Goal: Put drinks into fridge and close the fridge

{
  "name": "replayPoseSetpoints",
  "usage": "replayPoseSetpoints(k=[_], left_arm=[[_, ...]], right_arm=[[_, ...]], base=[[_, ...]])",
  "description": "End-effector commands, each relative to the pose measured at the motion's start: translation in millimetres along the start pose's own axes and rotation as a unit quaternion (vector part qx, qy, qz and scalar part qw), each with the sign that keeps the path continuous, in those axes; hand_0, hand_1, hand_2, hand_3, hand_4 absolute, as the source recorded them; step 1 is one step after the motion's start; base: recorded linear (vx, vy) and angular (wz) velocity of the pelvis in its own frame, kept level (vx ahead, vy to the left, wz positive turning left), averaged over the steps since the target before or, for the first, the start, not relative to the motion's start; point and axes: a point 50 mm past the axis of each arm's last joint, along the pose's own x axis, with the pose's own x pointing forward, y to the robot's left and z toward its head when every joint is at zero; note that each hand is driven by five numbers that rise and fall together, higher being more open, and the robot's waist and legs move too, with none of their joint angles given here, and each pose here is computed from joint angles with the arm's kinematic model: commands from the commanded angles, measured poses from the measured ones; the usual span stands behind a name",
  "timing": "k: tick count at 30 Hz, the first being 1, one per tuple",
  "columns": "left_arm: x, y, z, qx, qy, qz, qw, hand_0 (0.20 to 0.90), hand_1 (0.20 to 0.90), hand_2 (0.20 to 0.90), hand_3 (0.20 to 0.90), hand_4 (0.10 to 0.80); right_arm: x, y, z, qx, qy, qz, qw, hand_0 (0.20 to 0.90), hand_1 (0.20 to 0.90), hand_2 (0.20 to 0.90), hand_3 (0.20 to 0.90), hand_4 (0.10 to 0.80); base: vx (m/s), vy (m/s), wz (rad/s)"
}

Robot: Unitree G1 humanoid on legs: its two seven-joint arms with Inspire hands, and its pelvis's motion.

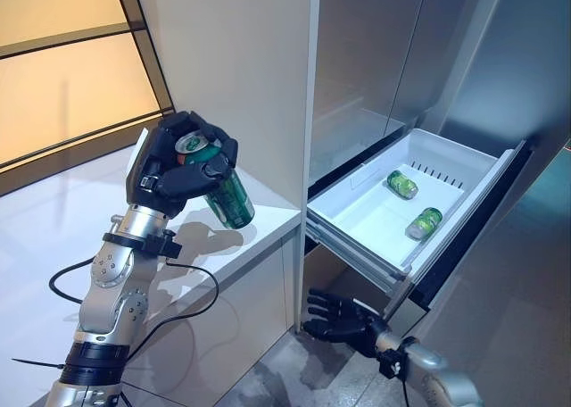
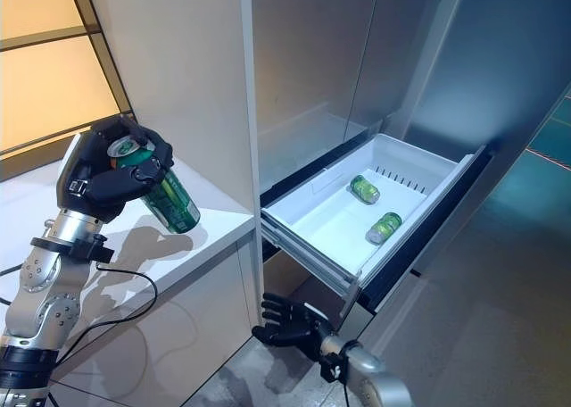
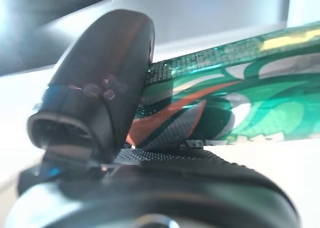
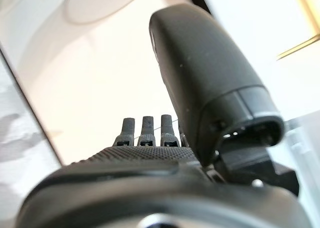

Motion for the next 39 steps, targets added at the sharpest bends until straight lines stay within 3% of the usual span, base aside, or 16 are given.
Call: replayPoseSetpoints(k=[1, 6, 10, 24, 39], left_arm=[[23.2, -9.0, 72.7, 0.014, -0.202, -0.064, 0.977, 0.300, 0.300, 0.300, 0.200, 0.100], [25.4, -14.2, 83.7, 0.001, -0.211, -0.115, 0.971, 0.300, 0.300, 0.300, 0.200, 0.100], [26.7, -19.0, 89.2, 0.004, -0.209, -0.137, 0.968, 0.300, 0.300, 0.300, 0.200, 0.100], [48.6, -41.7, 86.6, 0.024, -0.171, -0.179, 0.968, 0.300, 0.300, 0.300, 0.200, 0.100], [61.7, -85.6, 58.0, -0.040, -0.104, -0.265, 0.958, 0.300, 0.300, 0.300, 0.200, 0.100]], right_arm=[[-9.7, 23.0, 108.6, -0.078, -0.208, 0.114, 0.968, 0.900, 0.900, 0.900, 0.900, 0.800], [-36.0, 47.8, 180.3, -0.142, -0.322, 0.160, 0.922, 0.900, 0.900, 0.900, 0.900, 0.800], [-46.7, 59.3, 197.8, -0.173, -0.356, 0.171, 0.902, 0.900, 0.900, 0.900, 0.900, 0.800], [-33.4, 89.5, 204.6, -0.210, -0.293, 0.243, 0.901, 0.900, 0.900, 0.900, 0.900, 0.800], [-10.0, 129.4, 208.5, -0.179, -0.296, 0.297, 0.890, 0.900, 0.900, 0.900, 0.900, 0.800]], base=[[0.000, 0.000, 0.00], [-0.013, -0.003, -0.06], [-0.008, -0.009, -0.08], [0.000, -0.001, 0.00], [0.000, 0.000, 0.00]])
